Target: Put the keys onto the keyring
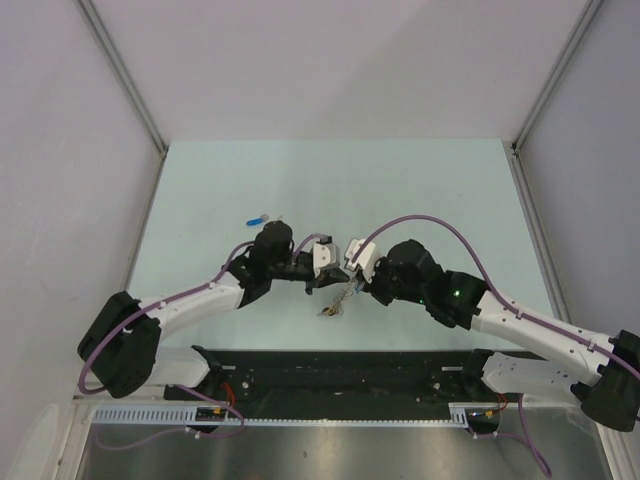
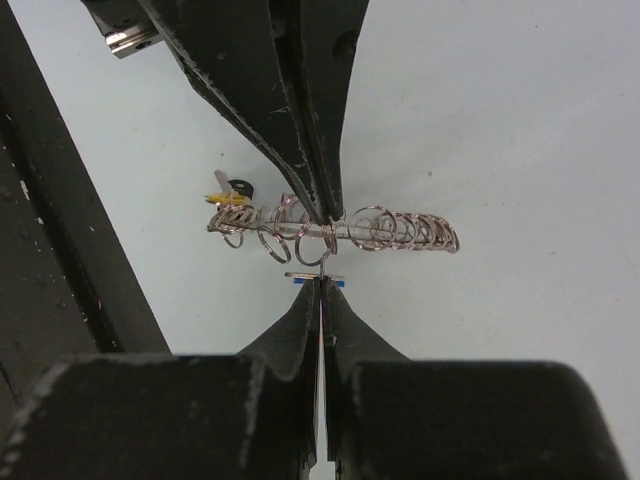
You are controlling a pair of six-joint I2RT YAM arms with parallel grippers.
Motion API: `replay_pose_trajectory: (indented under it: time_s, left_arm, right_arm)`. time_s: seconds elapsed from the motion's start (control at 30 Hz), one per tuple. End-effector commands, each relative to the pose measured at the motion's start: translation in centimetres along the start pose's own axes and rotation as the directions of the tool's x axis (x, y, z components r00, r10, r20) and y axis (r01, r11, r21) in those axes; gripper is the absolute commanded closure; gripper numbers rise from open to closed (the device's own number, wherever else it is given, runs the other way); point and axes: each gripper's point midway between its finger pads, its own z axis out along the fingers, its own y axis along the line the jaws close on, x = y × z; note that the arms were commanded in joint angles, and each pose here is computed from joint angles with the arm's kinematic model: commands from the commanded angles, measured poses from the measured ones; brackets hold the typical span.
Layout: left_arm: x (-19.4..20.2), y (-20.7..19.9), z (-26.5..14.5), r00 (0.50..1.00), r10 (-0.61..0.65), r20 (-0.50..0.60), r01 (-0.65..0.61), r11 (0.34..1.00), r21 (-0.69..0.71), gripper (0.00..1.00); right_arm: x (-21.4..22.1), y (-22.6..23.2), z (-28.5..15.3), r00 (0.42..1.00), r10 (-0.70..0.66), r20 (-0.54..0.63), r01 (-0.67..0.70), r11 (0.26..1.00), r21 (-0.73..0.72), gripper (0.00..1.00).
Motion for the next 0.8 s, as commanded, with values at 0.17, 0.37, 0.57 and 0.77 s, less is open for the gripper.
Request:
replay_pose_trajectory:
  time_s: [0.17,0.37,0.57,0.77]
  left_arm:
    - [-1.1,0.4,0.1,0.998,0.062,-0.005,-0.062,0.998,0.003,0.99]
    - [-0.9,0.2,0.2,0.998,0.061,-0.013,-0.06,0.998,0.016,1.0]
    - [-0.9,-0.1,0.2,0.998,0.067,-0.009,-0.067,0.997,0.03,1.0]
    - [-0.9,-0.4,0.3,0.997,0.071,-0.002,-0.071,0.996,0.05,1.0]
  right_arm:
    - [-0.9,-0.3,-0.3,1.0,-0.028,0.0,0.028,0.999,0.019,1.0]
    - [-1.0,-0.3,-0.3,0.999,-0.036,-0.008,0.036,0.999,0.014,1.0]
    - [-1.0,0.0,0.1,0.999,-0.04,-0.002,0.04,0.999,-0.007,1.0]
    - [-1.2,0.1,0.2,0.999,-0.032,0.008,0.032,0.999,-0.026,1.0]
